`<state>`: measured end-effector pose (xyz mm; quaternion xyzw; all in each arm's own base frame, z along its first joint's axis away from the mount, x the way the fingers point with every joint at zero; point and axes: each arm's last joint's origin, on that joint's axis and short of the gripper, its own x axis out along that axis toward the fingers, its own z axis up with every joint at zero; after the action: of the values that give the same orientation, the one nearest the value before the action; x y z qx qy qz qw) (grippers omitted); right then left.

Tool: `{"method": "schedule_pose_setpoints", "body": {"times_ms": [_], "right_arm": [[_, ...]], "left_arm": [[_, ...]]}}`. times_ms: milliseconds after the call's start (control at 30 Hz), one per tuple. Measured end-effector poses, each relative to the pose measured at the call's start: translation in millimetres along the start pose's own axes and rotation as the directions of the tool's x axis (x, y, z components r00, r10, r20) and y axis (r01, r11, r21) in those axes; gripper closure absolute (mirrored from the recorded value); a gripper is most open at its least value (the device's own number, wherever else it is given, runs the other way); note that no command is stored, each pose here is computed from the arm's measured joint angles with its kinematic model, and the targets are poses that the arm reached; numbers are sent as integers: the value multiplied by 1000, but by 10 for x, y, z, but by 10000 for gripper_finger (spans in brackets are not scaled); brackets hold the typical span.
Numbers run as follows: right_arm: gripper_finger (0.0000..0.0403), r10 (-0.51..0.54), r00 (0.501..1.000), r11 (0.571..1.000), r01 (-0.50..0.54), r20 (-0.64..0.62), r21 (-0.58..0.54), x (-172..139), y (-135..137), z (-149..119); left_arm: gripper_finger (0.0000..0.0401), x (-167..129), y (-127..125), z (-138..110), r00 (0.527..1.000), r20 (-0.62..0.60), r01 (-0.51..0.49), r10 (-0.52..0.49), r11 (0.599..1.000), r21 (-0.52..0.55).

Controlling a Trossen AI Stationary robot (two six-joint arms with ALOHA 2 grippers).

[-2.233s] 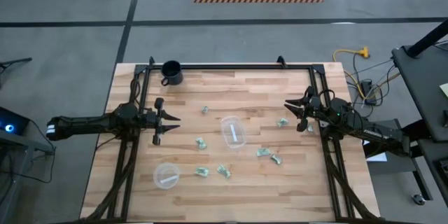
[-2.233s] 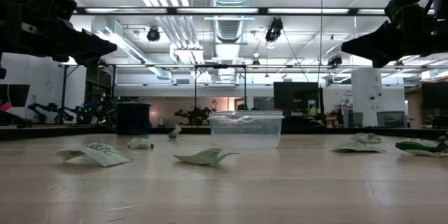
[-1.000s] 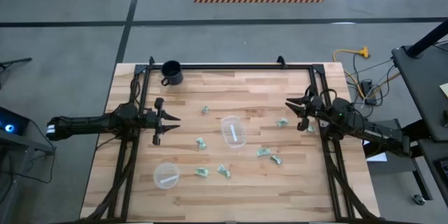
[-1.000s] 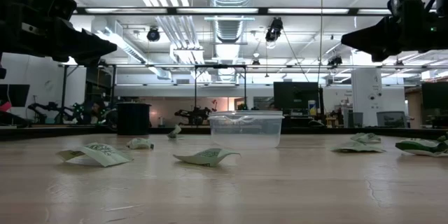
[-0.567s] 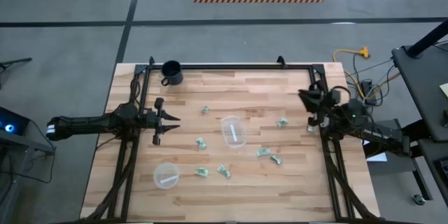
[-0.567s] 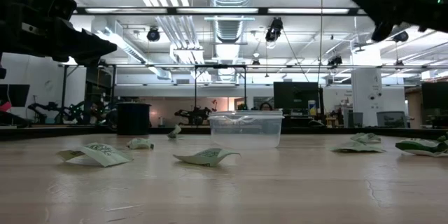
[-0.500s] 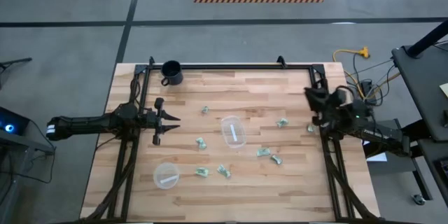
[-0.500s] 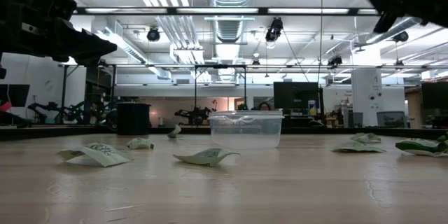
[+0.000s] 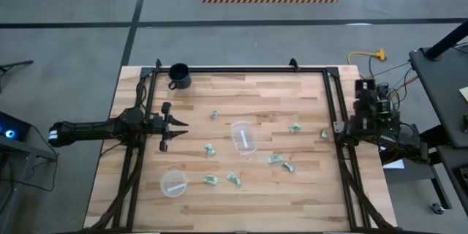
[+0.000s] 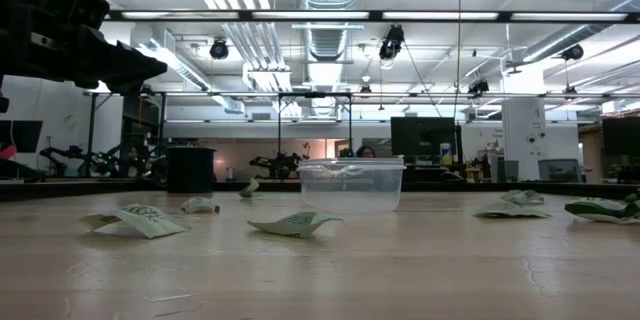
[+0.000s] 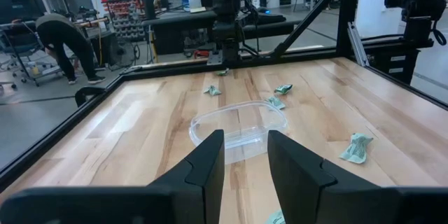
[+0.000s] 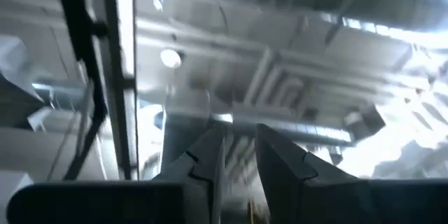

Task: Pick and place items into bin
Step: Put the stevia packet into the transparent bin

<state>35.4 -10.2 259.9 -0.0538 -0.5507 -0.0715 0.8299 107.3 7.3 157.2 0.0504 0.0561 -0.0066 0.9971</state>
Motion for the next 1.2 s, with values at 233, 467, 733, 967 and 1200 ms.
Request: {"method": "schedule_pose_setpoints", "body": {"times_ms": [233,467,733,967,1200], "right_arm": [[330,115,984,992,-106,136,-68,351,66,452],[330,95,988,990,-106,-119,-93,1025,74,815],[330,20,829,990,-93,-559,-102,1952,31,1019],[330,-93,342,992,-43,-935,-115,2381,-52,843],[330,-72,-153,996,49,-986,-80,2494,-115,466]], "left_arm": [[307,0,0,0,1000,0,0,0,1000,0],[307,0,0,0,1000,0,0,0,1000,0],[307,0,0,0,1000,0,0,0,1000,0],[307,0,0,0,1000,0,0,0,1000,0],[307,0,0,0,1000,0,0,0,1000,0]]}}
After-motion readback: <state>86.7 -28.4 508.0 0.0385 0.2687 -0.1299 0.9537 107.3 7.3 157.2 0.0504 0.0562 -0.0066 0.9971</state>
